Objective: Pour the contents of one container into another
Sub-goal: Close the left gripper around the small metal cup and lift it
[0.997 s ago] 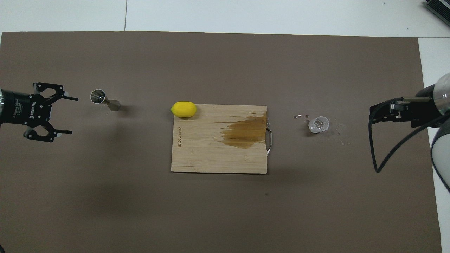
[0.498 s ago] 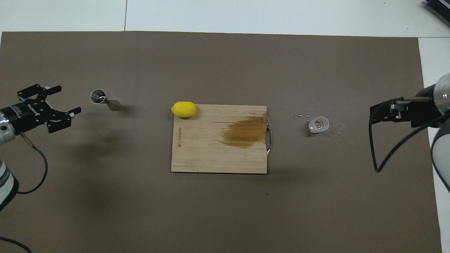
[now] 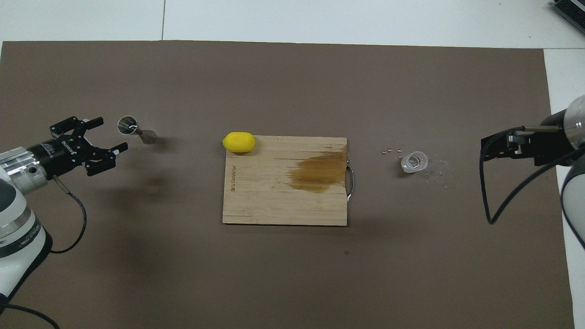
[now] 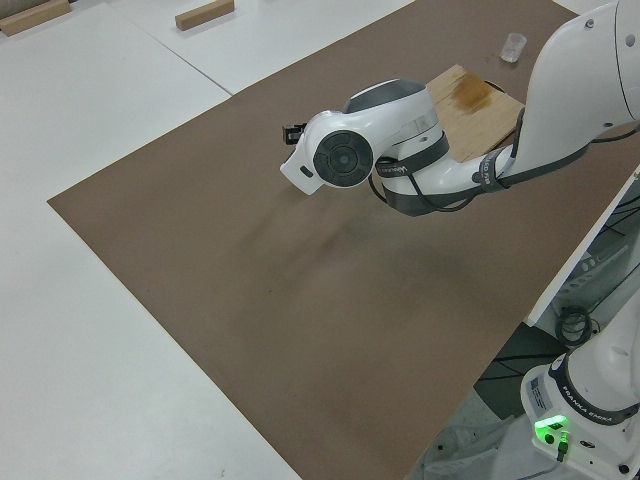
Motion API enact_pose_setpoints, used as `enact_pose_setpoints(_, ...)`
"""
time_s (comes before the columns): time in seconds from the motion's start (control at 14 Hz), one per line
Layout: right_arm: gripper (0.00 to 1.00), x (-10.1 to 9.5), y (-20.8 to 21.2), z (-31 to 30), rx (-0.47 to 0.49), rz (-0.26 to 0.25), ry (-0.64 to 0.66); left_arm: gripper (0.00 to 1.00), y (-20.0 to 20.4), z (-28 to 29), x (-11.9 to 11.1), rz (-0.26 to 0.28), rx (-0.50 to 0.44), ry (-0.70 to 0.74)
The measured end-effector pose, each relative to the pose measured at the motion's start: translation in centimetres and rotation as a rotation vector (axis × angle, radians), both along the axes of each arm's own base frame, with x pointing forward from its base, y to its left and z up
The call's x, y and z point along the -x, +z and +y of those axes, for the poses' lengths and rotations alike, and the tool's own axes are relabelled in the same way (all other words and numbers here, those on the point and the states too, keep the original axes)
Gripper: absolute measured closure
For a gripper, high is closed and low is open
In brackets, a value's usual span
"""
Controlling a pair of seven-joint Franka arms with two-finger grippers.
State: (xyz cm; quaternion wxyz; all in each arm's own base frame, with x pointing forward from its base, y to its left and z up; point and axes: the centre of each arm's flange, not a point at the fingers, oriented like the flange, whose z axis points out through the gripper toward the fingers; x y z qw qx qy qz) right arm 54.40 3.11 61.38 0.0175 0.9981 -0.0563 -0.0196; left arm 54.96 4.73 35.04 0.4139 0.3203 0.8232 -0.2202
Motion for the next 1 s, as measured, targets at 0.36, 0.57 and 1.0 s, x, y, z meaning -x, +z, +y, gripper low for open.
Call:
enact_pose_setpoints(0.36,0.0,0.0,-0.1,0.0,0.0,0.002,0.0,0.01,-1.8,-0.3,-0.1,0.012,0.012,0.033)
enact_pose_setpoints(0.57,0.0,0.0,-0.2,0.0,0.0,0.004,0.0,0.06,-2.4,-0.3,-0.1,-0.004,0.03,0.055)
enact_pose_setpoints(1.0,0.0,0.1,-0.3,0.1,0.0,0.006,0.001,0.12,-2.6,-0.4,-0.1,-0.018,0.044,0.073)
